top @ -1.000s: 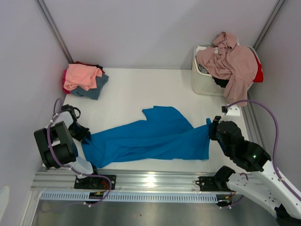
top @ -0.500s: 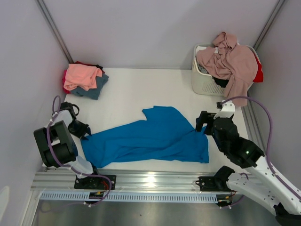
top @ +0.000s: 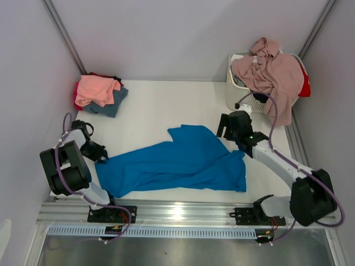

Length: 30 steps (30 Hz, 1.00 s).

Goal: Fold and stack the t-shirts
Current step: Flatten out the tshirt

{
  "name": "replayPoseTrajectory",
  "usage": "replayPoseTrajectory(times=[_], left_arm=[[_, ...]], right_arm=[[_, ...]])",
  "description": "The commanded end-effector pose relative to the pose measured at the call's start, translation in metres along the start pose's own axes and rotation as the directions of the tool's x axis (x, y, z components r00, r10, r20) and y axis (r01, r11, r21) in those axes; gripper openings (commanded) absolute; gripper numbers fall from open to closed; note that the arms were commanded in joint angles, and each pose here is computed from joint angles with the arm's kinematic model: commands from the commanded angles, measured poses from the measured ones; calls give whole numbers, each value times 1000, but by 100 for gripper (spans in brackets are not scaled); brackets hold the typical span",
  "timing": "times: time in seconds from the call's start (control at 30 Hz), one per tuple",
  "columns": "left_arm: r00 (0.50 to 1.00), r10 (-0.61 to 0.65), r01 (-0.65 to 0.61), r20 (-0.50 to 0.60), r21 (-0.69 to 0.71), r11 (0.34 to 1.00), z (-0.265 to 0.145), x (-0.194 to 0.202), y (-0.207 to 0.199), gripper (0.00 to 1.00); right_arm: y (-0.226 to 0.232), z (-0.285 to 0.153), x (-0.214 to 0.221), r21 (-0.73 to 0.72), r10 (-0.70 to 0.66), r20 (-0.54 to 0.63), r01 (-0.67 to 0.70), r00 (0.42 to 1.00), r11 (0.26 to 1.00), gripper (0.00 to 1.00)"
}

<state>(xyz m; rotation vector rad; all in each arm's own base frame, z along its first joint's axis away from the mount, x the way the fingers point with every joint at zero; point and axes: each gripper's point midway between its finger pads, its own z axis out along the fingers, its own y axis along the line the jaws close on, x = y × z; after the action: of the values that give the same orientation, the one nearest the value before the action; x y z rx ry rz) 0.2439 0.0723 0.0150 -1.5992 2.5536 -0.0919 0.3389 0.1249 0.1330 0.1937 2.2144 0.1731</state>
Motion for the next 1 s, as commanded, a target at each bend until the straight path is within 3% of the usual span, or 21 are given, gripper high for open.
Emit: replayPoseTrajectory(times=[0.0,0.2,0.3,0.7,0.93,0.97], left_arm=[[1000,-7,7,1,45,999,0,-5,-10,26],[1000,-6,6,-2,58,998,-1,-5,-13,23],[1000,-6,6,-1,55,998,-1,-5,-13,22],[1000,-3,4,-6,80,997,-1,-5,-18,15],[1000,2,1,-20,102,995,0,-3,-21,4],[1000,6,-3,-28,102,995,1,0,-20,1]], right_arm=[[52,20,-47,-159,55,84,-41,995,986,83],[82,81,-21,-224,17,-35,-25,999,974,82],[97,100,-23,-267,4,-33,-13,999,964,81],[98,137,22,-274,-4,-152,-38,988,961,78],[97,145,52,-274,12,-238,-78,971,959,69],[100,145,58,-285,8,-252,-82,968,955,57]])
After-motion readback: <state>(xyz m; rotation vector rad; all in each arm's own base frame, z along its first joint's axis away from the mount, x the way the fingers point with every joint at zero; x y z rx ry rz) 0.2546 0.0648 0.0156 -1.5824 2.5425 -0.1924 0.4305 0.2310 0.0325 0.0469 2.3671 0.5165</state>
